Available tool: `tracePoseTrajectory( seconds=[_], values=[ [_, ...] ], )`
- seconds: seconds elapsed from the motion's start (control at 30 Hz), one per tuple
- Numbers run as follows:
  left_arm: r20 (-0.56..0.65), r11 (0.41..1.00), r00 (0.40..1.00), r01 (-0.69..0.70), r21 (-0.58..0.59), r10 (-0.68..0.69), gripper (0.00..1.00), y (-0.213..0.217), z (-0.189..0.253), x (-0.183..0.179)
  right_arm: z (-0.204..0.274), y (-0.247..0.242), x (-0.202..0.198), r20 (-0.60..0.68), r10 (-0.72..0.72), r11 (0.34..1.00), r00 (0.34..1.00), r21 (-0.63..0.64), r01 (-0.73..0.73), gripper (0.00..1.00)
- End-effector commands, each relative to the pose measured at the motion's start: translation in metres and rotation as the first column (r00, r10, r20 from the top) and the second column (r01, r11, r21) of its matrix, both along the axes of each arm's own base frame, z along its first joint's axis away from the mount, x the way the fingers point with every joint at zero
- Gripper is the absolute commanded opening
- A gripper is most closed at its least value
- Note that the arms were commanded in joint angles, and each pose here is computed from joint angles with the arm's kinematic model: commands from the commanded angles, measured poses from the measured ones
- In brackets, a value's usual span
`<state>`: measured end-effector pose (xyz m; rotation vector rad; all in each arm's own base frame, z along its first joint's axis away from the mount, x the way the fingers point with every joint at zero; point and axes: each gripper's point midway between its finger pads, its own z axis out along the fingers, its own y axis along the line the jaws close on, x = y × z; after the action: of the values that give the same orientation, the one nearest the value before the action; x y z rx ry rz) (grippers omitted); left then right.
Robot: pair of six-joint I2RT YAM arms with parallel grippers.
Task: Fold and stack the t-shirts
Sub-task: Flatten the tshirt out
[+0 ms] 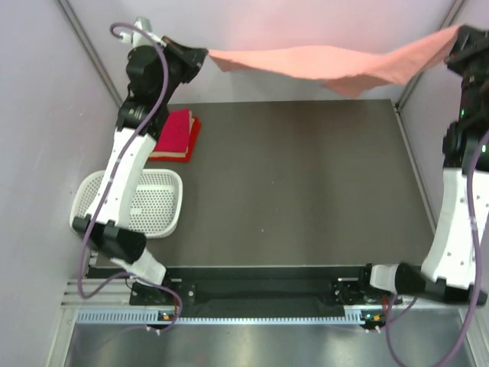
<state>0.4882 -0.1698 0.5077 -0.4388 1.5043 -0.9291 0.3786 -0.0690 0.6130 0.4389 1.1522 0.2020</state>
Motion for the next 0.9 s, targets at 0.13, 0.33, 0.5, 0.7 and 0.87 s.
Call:
tracePoseTrajectory(
  seconds=[0.13, 0.33, 0.5, 0.7, 0.87],
  values=[
    [-0.095, 0.994, 0.993, -0.067, 0.091, 0.075, 0.00, 0.033, -0.110, -0.065, -0.141, 0.001, -0.063, -0.211, -0.059, 0.998, 0.976, -0.001, 0.060, 0.00],
    [-0.249, 0.993, 0.968, 0.012, 0.117, 0.018, 0.00, 0.036, -0.220, -0.124, -0.268, 0.000, -0.112, -0.478, -0.097, 0.986, 0.873, 0.070, 0.148, 0.00],
    [-0.427, 0.987, 0.904, 0.064, 0.145, 0.004, 0.00, 0.043, -0.315, -0.171, -0.354, -0.016, -0.167, -0.674, -0.209, 0.939, 0.709, 0.064, 0.337, 0.00],
    [-0.525, 0.978, 0.847, 0.169, 0.120, -0.082, 0.00, 0.040, -0.364, -0.227, -0.406, 0.003, -0.197, -0.791, -0.112, 0.932, 0.601, 0.126, 0.340, 0.00],
    [-0.553, 0.975, 0.828, 0.190, 0.116, -0.095, 0.00, 0.043, -0.381, -0.251, -0.403, 0.006, -0.211, -0.797, -0.105, 0.916, 0.594, 0.155, 0.370, 0.00]
  ],
)
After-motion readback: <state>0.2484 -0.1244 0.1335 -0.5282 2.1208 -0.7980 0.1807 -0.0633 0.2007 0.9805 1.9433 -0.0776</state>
